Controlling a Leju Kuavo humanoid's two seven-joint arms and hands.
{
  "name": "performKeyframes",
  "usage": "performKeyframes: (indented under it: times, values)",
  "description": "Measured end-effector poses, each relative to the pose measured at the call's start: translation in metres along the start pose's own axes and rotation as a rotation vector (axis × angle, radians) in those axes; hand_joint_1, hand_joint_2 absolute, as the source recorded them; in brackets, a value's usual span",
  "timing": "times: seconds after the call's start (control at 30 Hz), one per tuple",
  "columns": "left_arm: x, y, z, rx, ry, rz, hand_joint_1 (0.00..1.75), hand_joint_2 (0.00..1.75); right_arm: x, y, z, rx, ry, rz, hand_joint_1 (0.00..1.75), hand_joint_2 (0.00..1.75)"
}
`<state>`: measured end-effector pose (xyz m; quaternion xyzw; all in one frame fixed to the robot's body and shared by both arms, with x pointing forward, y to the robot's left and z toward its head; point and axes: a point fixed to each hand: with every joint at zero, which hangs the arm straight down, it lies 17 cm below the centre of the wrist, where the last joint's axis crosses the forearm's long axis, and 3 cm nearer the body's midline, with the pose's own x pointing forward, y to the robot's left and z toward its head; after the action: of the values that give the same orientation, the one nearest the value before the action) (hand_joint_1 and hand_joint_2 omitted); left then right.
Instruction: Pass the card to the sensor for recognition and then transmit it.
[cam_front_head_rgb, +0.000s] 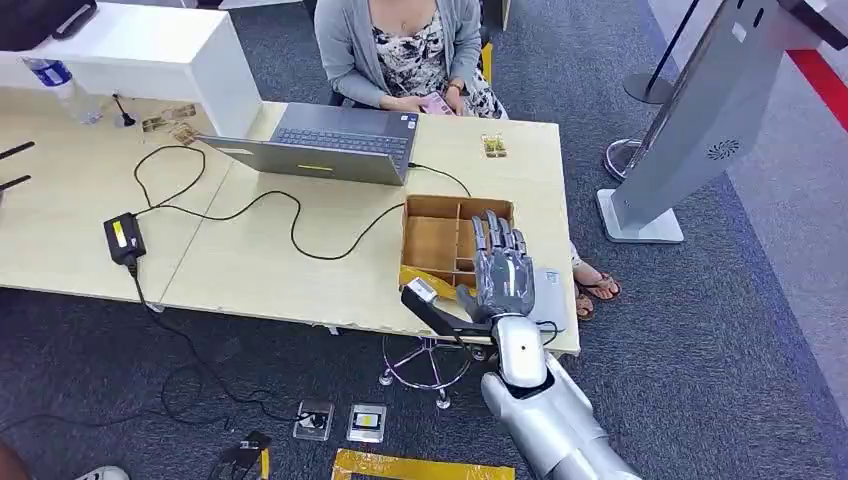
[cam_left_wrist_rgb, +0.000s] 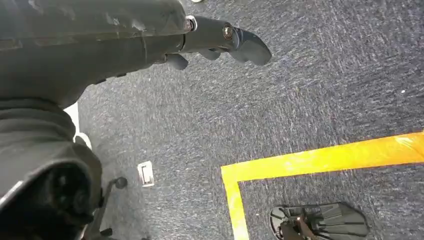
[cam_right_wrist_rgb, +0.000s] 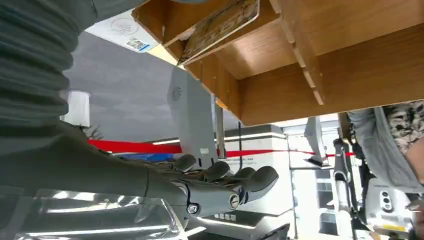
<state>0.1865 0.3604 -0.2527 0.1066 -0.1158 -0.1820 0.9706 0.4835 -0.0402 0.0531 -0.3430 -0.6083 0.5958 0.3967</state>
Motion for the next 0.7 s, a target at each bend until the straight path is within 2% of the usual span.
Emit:
performKeyframes:
  times: [0.7]
  values:
    - [-0.005, -0.001, 0.0, 0.003, 0.003, -0.001, 0.0, 0.0, 0.009, 0.03, 0.008, 0.076, 0.003, -0.023, 0.0, 1.75]
